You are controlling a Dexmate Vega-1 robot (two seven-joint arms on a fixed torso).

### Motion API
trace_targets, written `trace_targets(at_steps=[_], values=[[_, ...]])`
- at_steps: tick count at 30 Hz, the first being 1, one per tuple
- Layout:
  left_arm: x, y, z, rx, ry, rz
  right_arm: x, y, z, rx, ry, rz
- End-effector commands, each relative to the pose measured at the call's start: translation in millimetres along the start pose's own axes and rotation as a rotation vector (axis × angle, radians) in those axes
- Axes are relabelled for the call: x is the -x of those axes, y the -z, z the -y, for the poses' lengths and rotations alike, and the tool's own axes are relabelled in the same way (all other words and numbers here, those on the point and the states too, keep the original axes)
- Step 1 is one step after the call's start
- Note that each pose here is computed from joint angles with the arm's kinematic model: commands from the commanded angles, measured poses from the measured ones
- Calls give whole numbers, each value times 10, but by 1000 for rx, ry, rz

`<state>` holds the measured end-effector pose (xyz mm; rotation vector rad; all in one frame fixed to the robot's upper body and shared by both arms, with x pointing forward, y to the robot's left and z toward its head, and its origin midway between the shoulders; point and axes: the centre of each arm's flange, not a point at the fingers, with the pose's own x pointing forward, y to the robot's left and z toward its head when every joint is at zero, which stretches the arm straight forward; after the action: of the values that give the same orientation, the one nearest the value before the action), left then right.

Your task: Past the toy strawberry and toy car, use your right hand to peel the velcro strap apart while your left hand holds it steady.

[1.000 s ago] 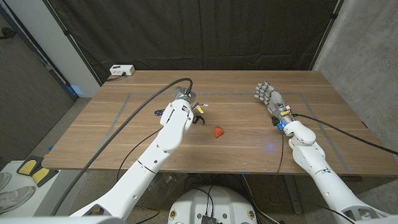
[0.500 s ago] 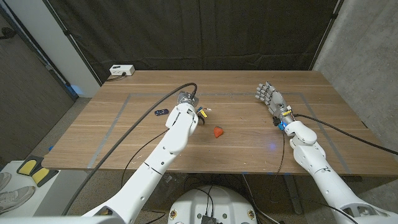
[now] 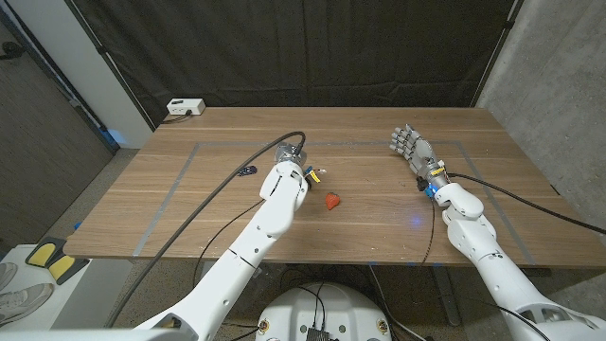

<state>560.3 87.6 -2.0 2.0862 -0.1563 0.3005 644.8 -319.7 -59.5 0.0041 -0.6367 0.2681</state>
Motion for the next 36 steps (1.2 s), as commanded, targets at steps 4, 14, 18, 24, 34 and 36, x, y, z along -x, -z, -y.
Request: trace_targets(at_steps=[4, 14, 18, 24, 34, 36], values=[[-147, -140, 29, -10, 25, 16, -44, 32, 65, -7, 7, -5], [-245, -200, 32, -29, 61, 33, -75, 63, 109, -15, 20, -13], [-281, -213, 23, -36, 86, 46, -89, 65, 124, -15, 24, -11], [-305, -232, 0, -38, 74, 50, -106, 67, 146, -14, 29, -14], [-328, -227, -23, -41, 65, 50, -110, 82, 166, -18, 36, -22], [-326, -224, -24, -43, 59, 45, -112, 82, 165, -18, 34, -22]])
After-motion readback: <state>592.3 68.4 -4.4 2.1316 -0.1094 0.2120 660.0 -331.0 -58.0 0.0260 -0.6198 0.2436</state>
